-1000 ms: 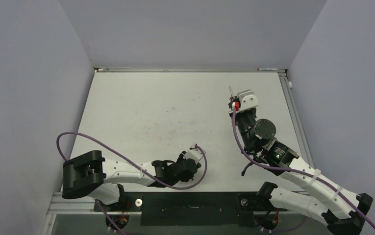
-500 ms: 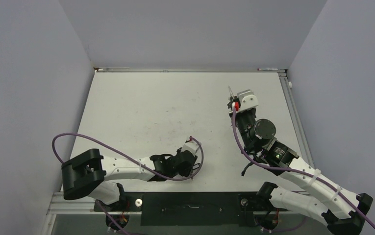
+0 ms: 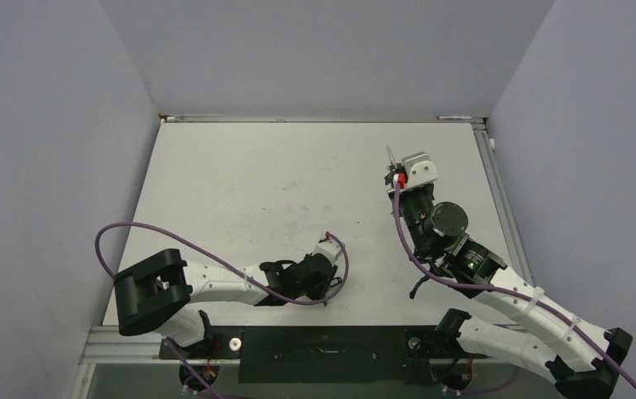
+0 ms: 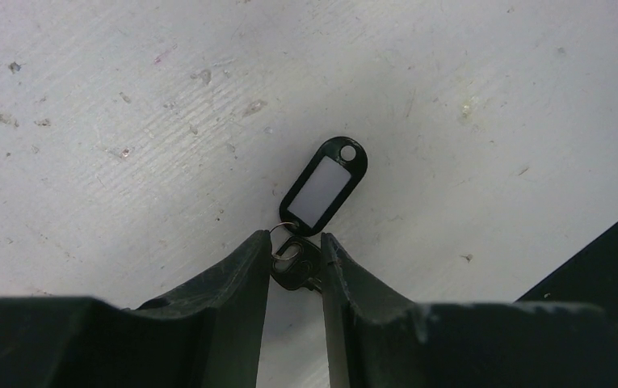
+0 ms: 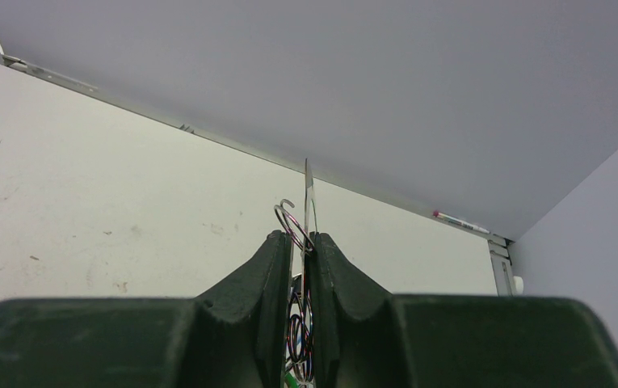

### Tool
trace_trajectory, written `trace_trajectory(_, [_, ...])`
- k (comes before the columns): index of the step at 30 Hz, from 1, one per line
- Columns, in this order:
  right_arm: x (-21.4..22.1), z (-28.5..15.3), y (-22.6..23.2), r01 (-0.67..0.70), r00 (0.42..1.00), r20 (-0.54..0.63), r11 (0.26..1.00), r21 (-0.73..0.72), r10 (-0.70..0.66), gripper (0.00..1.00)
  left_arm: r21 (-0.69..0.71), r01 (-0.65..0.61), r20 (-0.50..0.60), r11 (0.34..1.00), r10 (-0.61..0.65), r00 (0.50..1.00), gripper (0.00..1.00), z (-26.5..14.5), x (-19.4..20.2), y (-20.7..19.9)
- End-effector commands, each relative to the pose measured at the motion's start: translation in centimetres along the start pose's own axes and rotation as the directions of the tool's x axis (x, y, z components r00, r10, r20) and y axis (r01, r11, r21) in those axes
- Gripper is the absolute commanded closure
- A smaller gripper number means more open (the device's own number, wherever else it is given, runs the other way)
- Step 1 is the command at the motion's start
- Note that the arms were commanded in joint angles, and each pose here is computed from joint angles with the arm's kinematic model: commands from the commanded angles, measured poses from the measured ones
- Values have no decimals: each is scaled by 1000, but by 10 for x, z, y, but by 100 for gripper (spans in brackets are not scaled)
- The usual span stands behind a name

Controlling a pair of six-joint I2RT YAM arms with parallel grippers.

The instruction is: Put the keys on the keyring

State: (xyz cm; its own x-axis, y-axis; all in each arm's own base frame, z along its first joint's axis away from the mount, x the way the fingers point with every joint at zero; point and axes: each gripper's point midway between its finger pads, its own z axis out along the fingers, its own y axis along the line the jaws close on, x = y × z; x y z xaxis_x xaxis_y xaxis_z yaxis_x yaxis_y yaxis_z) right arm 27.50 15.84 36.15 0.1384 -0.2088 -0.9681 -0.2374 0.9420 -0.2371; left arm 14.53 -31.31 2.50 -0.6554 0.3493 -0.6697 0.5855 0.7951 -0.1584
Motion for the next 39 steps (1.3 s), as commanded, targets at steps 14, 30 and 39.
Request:
trace_trajectory(14, [-20, -1, -4, -47, 997, 57, 999, 1, 47, 95, -13, 27, 67, 1000, -26, 997, 66, -12, -24, 0])
trace_trajectory(30, [-18, -1, -1, -49, 997, 55, 999, -8, 50, 95, -43, 49, 53, 998, -47, 998, 70, -12, -18, 12])
trace_trajectory(39, [-17, 0, 0, -47, 998, 51, 999, -10, 47, 95, -38, 48, 7, 998, -48, 999, 78, 2, -8, 14])
